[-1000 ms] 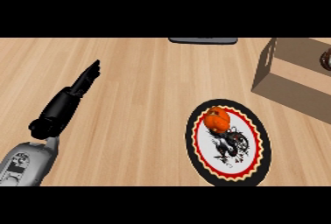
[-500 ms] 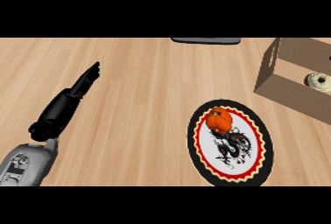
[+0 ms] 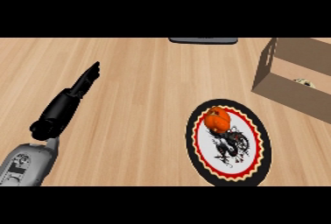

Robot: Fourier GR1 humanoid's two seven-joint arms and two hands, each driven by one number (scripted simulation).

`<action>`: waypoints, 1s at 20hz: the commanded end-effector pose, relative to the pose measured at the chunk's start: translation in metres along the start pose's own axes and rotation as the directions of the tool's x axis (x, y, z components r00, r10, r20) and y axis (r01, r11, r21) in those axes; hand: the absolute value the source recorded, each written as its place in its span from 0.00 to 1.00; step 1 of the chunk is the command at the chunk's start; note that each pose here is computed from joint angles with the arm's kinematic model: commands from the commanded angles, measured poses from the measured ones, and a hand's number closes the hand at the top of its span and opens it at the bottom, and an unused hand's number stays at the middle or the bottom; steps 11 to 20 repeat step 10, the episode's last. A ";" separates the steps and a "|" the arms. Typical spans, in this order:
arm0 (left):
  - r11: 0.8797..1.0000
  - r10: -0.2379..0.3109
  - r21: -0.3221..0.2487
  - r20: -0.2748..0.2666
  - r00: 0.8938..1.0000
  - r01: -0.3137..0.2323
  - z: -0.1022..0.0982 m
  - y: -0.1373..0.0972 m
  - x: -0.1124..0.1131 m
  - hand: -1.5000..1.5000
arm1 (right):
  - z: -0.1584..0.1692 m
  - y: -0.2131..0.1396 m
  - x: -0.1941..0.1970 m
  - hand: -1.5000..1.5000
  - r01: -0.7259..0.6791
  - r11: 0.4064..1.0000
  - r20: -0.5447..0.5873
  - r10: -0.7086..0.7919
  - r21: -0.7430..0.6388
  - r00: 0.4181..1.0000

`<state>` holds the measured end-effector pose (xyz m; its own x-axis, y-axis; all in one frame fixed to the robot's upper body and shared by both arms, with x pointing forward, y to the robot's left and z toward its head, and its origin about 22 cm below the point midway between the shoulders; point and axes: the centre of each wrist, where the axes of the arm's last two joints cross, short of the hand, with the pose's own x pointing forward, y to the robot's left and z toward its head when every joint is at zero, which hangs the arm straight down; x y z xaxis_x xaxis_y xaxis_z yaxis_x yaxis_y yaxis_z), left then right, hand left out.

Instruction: Pick the cupcake from the plate and place it in the cardboard box

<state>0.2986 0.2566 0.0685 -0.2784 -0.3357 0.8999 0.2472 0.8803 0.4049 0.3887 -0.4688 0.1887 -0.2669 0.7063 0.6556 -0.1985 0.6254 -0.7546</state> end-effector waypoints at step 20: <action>1.000 -0.003 -0.015 0.031 1.000 0.003 -0.006 -0.001 0.009 0.50 | 0.037 -0.017 -0.026 0.00 0.595 0.738 0.092 -0.601 -0.317 0.794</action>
